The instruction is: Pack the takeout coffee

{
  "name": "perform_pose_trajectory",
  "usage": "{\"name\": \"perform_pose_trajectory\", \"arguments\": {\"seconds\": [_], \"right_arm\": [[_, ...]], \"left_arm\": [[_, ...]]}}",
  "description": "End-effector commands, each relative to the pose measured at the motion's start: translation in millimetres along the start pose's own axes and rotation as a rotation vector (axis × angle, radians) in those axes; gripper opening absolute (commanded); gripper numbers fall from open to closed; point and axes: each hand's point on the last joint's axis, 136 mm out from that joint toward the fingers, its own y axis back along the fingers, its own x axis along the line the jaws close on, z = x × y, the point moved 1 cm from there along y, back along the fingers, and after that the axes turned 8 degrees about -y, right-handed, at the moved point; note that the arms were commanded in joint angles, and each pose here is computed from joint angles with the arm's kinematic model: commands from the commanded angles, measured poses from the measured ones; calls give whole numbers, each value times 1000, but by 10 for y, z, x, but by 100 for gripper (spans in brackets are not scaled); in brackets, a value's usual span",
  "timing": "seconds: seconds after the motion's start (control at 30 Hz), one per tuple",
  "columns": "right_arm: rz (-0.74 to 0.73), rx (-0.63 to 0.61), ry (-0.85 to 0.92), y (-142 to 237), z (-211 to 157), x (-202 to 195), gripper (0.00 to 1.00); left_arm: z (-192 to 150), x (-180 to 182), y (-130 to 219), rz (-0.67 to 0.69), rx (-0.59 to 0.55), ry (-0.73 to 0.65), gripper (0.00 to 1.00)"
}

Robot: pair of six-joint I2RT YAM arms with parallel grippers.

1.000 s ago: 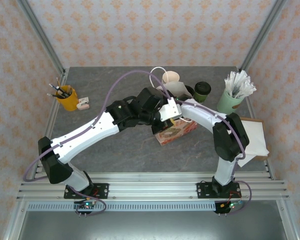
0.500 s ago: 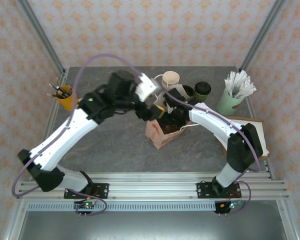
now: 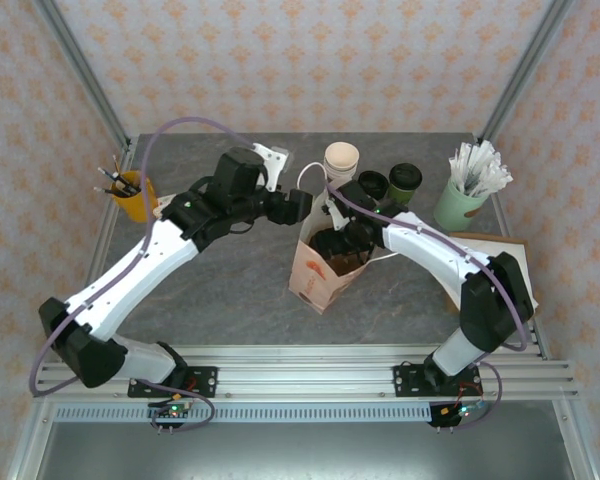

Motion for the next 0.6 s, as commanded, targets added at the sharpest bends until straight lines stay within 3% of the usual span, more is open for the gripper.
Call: {"name": "perform_pose_trajectory", "arguments": {"seconds": [0.0, 0.1, 0.2, 0.27, 0.3, 0.4, 0.57], "right_arm": [[15, -32, 50, 45, 98, 69, 82], [10, -62, 46, 46, 167, 69, 83], [-9, -82, 28, 50, 213, 44, 85], [-12, -101, 12, 92, 236, 47, 99], [-14, -122, 0, 128, 261, 45, 99], [-2, -178, -8, 249, 310, 64, 99], [46, -201, 6, 321, 349, 159, 99]], "left_arm": [[241, -60, -94, -39, -83, 75, 78], [210, -45, -198, -34, -58, 72, 63], [184, -38, -214, -39, -85, 94, 30], [133, -33, -201, -39, -81, 95, 16], [99, -25, -186, -34, -68, 85, 11], [18, -9, -127, -21, -35, 51, 3], [-63, 31, -68, 4, -15, 38, 2]]}}
